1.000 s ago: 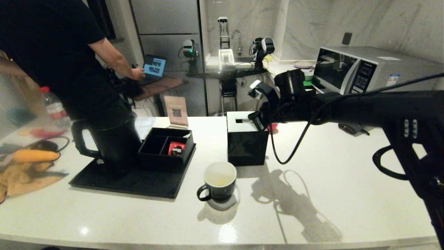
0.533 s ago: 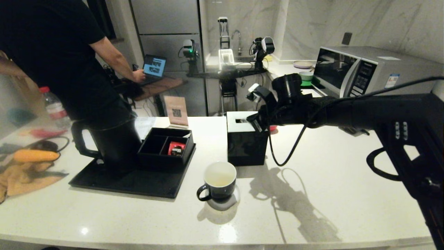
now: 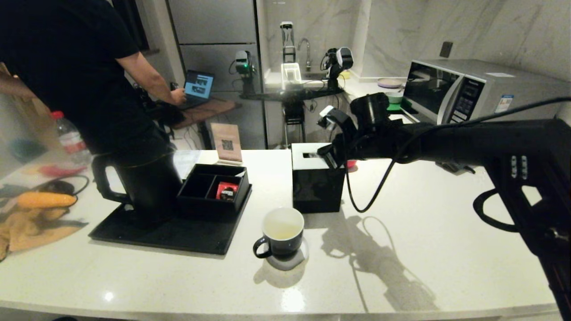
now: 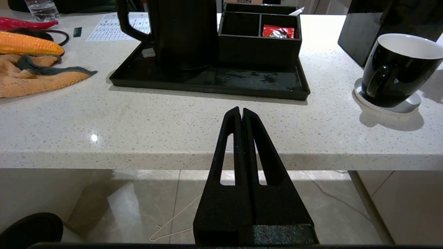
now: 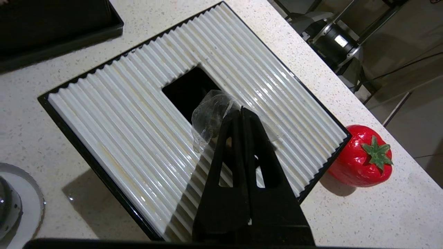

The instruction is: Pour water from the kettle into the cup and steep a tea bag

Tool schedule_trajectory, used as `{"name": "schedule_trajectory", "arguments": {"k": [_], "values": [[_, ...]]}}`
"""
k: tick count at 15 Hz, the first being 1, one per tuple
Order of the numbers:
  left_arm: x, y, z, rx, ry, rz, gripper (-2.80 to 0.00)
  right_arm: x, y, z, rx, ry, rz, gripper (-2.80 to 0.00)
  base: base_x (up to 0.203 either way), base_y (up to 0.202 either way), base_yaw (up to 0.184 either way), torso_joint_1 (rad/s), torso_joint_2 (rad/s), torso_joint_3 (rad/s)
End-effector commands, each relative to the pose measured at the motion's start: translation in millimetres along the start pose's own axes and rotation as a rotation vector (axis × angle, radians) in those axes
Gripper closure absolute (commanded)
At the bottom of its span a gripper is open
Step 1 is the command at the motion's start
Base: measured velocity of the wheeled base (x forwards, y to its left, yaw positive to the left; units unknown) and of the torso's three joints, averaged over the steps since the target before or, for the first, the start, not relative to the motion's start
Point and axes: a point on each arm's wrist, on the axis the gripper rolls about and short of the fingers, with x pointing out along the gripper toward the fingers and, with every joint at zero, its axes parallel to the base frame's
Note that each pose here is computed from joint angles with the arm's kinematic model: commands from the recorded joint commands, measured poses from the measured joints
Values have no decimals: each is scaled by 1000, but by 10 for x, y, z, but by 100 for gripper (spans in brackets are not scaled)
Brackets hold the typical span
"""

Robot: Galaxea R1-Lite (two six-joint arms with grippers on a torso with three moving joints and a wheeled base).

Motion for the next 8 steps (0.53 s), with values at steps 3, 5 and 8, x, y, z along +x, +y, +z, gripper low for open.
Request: {"name": "schedule_trajectory", "arguments": {"k": [3,5,8], "values": [[0,0,-1,-1,0,0,0,-109,-24,110,13,-28,-11,0,0,0,0,0,0,0],[0,0,-1,0,0,0,0,-111,-24,111,13,-27,-11,0,0,0,0,0,0,0],[0,0,-1,0,0,0,0,-73,15,98,11,-24,-1,0,0,0,0,0,0,0]]}}
